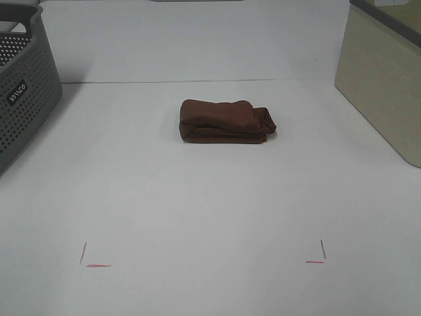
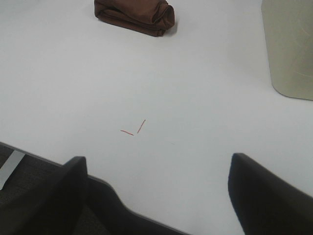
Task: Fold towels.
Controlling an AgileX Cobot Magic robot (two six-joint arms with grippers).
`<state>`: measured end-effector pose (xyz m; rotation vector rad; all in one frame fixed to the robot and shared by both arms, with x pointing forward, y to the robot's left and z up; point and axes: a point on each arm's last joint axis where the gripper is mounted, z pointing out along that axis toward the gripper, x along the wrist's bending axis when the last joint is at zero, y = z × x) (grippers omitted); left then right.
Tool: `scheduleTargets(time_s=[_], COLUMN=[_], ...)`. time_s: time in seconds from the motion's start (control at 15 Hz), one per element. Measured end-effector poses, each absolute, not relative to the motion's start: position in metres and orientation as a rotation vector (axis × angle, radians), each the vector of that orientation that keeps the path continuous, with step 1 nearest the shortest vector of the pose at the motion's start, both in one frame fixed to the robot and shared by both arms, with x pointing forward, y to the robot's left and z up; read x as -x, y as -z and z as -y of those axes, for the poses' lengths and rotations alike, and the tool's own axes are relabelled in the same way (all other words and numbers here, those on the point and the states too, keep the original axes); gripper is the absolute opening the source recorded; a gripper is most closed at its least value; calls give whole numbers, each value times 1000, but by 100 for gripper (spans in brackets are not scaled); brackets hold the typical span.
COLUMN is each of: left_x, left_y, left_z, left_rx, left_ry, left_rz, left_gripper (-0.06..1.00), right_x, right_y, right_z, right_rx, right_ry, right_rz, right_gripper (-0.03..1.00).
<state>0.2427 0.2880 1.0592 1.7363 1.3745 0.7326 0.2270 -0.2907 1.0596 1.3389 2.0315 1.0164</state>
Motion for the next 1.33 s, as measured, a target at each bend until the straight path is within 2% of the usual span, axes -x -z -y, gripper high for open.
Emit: scheduleTargets(time_s=[0.27, 1.13, 1.33], left_x=[-247, -247, -243], left_y=[-1053, -1053, -1053], left_z=[-286, -286, -286], left_rx=[-1741, -1760, -1697], left_ry=[-720, -733, -798], left_rz=[-1365, -1342, -1393], left_gripper=[72, 72, 72], right_x=[-235, -235, -236], right_y=[-1046, -1047, -1047], right_z=[289, 288, 286], right_rx=[-1318, -1326, -1420], right_ry=[-984, -1003, -972], right_rz=[-2061, -2043, -1956], right_gripper=[75, 75, 75])
